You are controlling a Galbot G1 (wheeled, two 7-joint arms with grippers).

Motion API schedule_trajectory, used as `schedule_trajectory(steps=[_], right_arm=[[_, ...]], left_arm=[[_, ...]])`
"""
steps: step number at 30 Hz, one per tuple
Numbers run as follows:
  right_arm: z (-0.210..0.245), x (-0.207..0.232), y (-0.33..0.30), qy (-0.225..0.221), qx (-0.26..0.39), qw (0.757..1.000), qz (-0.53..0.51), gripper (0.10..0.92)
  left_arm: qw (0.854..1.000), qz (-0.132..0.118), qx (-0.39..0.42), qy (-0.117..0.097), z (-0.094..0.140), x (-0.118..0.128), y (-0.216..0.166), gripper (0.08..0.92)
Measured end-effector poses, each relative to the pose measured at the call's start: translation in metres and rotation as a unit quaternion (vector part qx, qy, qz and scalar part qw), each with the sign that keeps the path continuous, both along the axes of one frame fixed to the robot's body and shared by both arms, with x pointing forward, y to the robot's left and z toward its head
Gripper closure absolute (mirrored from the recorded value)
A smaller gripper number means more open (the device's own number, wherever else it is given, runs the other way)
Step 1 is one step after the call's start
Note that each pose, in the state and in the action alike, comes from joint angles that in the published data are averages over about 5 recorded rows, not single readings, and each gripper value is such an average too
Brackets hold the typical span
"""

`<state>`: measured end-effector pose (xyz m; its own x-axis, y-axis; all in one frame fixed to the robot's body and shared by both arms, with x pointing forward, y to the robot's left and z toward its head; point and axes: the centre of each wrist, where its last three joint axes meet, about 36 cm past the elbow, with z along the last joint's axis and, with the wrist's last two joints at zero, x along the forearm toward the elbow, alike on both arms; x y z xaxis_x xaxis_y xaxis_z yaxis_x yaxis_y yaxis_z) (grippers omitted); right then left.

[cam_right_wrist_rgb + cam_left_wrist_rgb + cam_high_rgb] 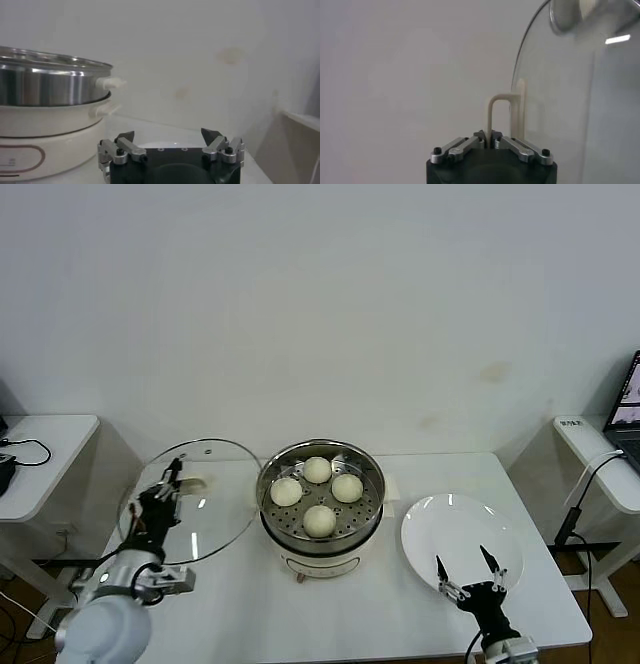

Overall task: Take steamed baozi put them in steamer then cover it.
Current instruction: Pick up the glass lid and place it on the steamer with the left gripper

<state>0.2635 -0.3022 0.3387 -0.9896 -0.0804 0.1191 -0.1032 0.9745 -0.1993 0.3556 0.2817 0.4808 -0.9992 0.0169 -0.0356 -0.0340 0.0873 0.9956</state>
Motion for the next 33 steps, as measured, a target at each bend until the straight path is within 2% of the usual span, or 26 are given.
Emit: schedule_trajectory(steps=[14,25,33], right_arm=[[-0.016,0.005,0.012,0.017,-0.028,0.999,0.010,0.200],[-0.026,0.009,0.021,0.029,-0.037,0.999,0.019,0.200],[-0.030,0.008,0.024,0.036,-0.040,0.998,0.023,0.200]], left_arm=[[0.999,-0.022,0.002,0.033,-0.012,0.038,-0.083,0.859],[0.999,-0.037,0.013,0.034,-0.014,0.066,-0.151,0.859],[0.998,-0.047,0.021,0.038,-0.016,0.074,-0.190,0.859]])
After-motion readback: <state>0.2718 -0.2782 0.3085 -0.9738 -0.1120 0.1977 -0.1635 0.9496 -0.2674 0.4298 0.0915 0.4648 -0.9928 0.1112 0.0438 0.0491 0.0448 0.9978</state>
